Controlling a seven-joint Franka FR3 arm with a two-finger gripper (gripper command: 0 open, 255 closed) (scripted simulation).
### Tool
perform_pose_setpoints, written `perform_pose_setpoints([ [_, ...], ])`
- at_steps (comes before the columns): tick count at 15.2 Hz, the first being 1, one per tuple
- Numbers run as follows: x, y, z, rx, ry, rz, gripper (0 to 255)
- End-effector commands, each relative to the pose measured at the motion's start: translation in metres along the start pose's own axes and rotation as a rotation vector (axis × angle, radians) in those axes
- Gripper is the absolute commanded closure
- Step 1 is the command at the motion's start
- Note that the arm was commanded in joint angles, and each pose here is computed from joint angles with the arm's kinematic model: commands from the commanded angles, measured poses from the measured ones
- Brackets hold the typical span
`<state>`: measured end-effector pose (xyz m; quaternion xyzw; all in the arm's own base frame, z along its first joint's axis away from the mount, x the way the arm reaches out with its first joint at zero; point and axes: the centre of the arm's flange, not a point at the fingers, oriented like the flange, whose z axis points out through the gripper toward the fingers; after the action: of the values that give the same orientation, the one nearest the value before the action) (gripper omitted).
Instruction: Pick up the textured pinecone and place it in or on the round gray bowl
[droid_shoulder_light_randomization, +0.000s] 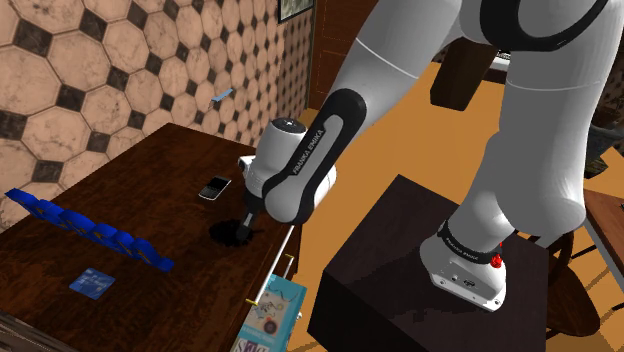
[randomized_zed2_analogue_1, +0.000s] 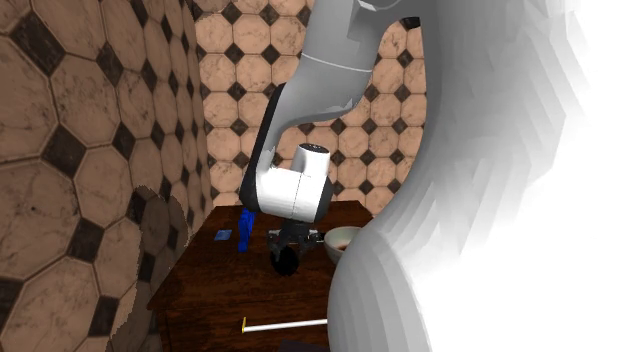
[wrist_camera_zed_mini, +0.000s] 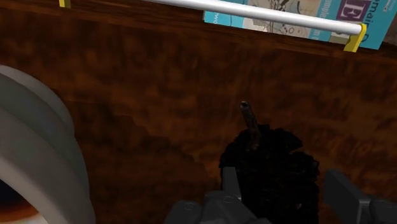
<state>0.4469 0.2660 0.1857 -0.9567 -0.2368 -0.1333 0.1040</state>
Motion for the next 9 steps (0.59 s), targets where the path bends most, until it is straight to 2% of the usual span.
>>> perform_pose_setpoints([
  [1, -0.003, 0.008, 0.003, -0.006, -0.007, 0.013, 255],
  [3, -0.004, 0.004, 0.002, -0.005, -0.007, 0.014, 255],
  [9, 0.006, 0.0, -0.028, -0.005, -0.007, 0.014, 255],
])
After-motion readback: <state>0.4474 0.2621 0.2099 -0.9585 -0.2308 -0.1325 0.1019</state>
